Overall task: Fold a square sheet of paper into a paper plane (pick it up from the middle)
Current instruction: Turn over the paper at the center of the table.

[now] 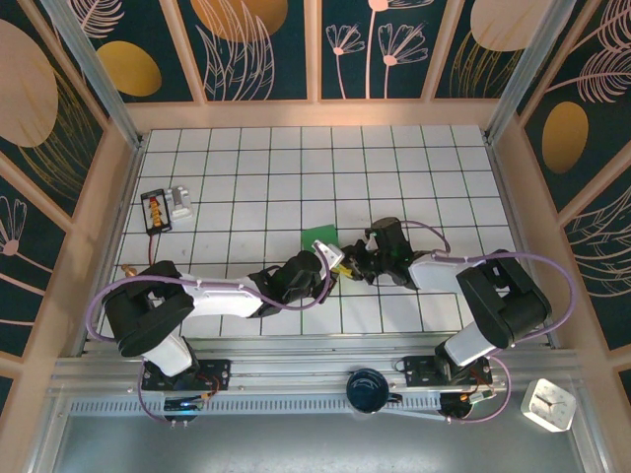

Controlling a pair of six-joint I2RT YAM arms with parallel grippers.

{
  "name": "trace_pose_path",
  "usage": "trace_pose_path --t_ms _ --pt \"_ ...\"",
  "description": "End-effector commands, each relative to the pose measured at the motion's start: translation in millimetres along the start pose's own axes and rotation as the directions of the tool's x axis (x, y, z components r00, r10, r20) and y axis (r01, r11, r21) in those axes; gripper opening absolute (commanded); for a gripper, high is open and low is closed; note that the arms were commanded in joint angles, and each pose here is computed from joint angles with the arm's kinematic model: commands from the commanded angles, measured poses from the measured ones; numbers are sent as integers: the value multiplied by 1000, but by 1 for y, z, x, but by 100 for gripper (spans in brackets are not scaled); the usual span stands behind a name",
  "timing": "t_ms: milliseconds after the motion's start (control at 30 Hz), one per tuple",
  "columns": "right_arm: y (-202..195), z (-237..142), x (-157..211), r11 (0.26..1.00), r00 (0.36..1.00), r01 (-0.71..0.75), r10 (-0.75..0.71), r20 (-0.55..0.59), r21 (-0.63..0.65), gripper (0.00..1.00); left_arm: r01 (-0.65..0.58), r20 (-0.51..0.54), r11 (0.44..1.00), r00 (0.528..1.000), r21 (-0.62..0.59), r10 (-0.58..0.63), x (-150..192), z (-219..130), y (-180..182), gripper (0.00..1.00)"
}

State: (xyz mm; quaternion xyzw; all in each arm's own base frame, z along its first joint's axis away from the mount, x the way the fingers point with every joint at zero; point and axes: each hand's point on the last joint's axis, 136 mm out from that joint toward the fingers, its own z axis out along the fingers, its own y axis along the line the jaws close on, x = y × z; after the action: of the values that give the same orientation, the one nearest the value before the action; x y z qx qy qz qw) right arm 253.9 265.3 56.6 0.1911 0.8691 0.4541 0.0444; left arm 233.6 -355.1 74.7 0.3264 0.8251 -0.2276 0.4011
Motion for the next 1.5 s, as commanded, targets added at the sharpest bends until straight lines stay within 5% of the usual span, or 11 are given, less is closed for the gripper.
trace_pose_path --t_ms 0,333,633,1100,1267,1467 --pt "2 -2 6 1000 1000 -4 4 -3 -17 25 9 27 1000 1000 -2 -9 -10 2 -3 0" --pt "10 -5 6 999 1000 -2 2 7 -38 23 -2 9 1000 1000 11 1 -4 5 -5 0" --pt "2 -4 6 1000 1000 -5 5 7 -11 10 -2 -2 1000 1000 21 3 -2 7 -6 2" --pt "-17 -4 1 998 999 39 -40 4 53 0 36 -1 999 999 38 -36 -5 -9 -7 36" --pt "-20 -7 -9 980 984 177 -178 -5 89 0 178 34 981 983 72 -180 -14 -33 12 43" --pt "-29 -1 -9 946 952 304 -300 -60 109 0 441 10 884 894 152 -448 -33 -30 39 43"
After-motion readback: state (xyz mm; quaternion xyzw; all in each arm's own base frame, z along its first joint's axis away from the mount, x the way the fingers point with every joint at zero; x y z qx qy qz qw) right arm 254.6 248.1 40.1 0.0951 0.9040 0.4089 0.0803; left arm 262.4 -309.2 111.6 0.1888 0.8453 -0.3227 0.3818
